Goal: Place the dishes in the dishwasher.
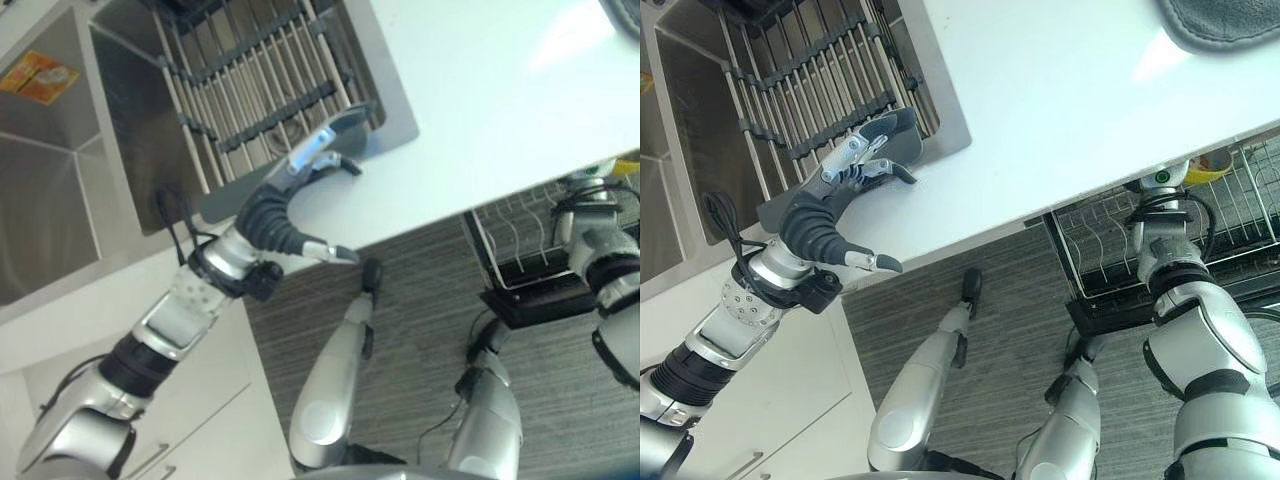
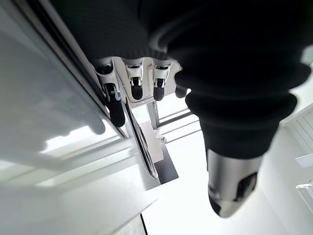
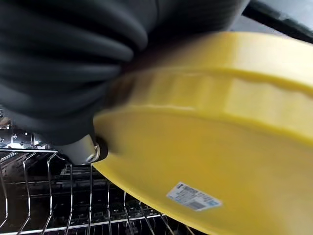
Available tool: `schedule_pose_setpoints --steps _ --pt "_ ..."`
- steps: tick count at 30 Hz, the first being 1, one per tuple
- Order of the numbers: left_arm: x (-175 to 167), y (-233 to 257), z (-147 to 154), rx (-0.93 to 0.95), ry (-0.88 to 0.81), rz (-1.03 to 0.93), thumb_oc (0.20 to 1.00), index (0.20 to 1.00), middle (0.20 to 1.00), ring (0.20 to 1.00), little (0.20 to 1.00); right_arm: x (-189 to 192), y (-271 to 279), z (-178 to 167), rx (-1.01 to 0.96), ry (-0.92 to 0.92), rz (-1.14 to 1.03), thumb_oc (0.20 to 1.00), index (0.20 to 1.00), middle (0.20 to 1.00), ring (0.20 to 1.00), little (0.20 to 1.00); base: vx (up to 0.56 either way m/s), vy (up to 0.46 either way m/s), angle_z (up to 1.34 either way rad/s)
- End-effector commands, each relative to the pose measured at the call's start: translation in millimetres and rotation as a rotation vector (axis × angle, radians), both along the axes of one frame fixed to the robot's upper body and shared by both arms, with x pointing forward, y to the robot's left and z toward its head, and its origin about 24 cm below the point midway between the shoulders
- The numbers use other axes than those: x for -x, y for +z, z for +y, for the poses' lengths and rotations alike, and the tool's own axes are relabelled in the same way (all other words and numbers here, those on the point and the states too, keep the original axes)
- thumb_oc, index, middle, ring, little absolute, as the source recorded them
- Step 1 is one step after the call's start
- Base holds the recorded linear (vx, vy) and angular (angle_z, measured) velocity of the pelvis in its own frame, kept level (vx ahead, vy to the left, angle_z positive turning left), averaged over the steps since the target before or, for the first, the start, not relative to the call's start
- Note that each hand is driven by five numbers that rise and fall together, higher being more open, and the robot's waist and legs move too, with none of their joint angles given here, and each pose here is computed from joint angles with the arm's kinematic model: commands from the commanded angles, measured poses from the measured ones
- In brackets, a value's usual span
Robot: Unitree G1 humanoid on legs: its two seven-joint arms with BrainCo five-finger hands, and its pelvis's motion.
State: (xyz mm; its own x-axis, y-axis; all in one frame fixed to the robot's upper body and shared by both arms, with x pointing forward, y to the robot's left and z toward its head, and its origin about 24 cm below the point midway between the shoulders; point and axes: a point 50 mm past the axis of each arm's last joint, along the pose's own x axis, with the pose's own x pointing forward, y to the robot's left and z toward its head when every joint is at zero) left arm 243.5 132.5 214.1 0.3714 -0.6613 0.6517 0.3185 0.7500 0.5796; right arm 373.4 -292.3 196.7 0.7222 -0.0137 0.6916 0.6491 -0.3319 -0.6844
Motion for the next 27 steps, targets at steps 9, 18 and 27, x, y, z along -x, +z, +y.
schedule_pose_setpoints --steps 9,18,27 --pt "-30.2 -47.0 -7.1 -0.129 0.084 0.252 1.000 1.000 1.000 1.000 1.000 -33.5 17.8 52.1 -0.646 0.345 0.296 1.000 1.000 1.000 1.000 1.000 0.00 0.009 0.00" --pt "-36.2 -36.2 -6.8 -0.123 0.078 0.261 1.000 1.000 1.000 1.000 1.000 -35.7 -6.9 56.8 -0.843 0.328 0.381 1.000 1.000 1.000 1.000 1.000 0.00 0.008 0.02" --pt "-35.5 -39.7 -9.3 -0.062 0.095 0.293 1.000 1.000 1.000 1.000 1.000 -29.1 -22.8 59.7 -1.838 0.572 -0.134 1.000 1.000 1.000 1.000 1.000 0.00 0.065 -0.02"
